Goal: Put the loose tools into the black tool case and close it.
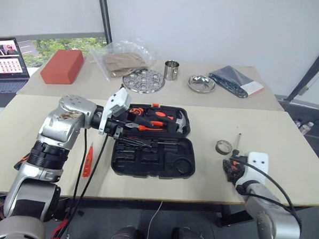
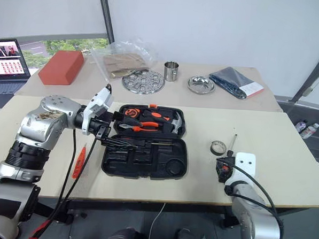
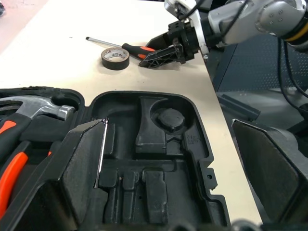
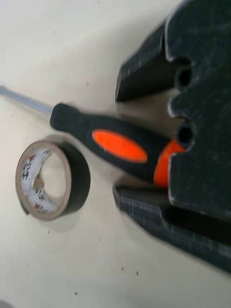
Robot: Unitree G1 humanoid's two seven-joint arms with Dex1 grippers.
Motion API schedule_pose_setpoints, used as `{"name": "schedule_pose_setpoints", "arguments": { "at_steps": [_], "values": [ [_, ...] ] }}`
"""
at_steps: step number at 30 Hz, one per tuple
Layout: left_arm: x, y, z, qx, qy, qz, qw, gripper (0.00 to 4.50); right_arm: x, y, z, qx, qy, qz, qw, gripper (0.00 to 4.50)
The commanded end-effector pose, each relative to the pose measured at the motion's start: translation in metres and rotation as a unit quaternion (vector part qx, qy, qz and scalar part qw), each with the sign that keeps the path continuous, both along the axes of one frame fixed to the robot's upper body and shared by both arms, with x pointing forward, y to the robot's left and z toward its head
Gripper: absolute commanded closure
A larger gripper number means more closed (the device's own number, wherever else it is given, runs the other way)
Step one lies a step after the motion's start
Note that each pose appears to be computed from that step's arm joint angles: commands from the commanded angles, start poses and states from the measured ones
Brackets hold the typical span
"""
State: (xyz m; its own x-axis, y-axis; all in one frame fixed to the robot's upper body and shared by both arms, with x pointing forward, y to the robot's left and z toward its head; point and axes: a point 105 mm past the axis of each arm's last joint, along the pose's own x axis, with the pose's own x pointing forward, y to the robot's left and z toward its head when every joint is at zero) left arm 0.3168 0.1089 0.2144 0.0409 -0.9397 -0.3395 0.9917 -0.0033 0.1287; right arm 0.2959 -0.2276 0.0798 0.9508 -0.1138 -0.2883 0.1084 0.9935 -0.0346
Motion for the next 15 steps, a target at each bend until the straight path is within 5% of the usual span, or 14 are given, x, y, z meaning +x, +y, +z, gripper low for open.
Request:
{"name": "schedule_pose_setpoints", "arguments": {
  "at_steps": [1, 2, 4, 7, 9, 12, 15],
  "values": [
    [-0.003, 0.005, 0.009, 0.000, -0.025, 0.004, 1.000, 0.00, -0.007, -0.020, 0.017, -0.046, -0.049, -0.057, 0.996, 2.96],
    [-0.003, 0.006, 0.009, 0.001, -0.025, 0.005, 1.000, 0.00, -0.007, -0.022, 0.021, -0.048, -0.058, -0.062, 0.995, 3.39],
    [-0.006, 0.013, 0.009, 0.004, -0.018, 0.007, 1.000, 0.00, -0.002, -0.031, 0.051, -0.041, -0.114, -0.064, 0.991, 3.57],
    [-0.008, 0.025, 0.004, 0.022, -0.007, 0.019, 1.000, 0.00, 0.018, -0.015, 0.094, -0.035, -0.173, 0.049, 0.983, 3.57],
    [-0.014, 0.034, -0.001, 0.038, -0.004, 0.017, 0.999, 0.00, 0.028, 0.023, 0.114, -0.025, -0.181, 0.208, 0.961, 3.57],
    [-0.024, 0.046, -0.009, 0.066, -0.003, 0.011, 0.998, 0.00, 0.019, 0.088, 0.117, -0.064, -0.132, 0.480, 0.865, 3.57],
    [-0.027, 0.055, -0.014, 0.085, -0.002, 0.018, 0.996, 0.00, 0.017, 0.114, 0.106, -0.107, -0.086, 0.595, 0.792, 3.57]
  ]
}}
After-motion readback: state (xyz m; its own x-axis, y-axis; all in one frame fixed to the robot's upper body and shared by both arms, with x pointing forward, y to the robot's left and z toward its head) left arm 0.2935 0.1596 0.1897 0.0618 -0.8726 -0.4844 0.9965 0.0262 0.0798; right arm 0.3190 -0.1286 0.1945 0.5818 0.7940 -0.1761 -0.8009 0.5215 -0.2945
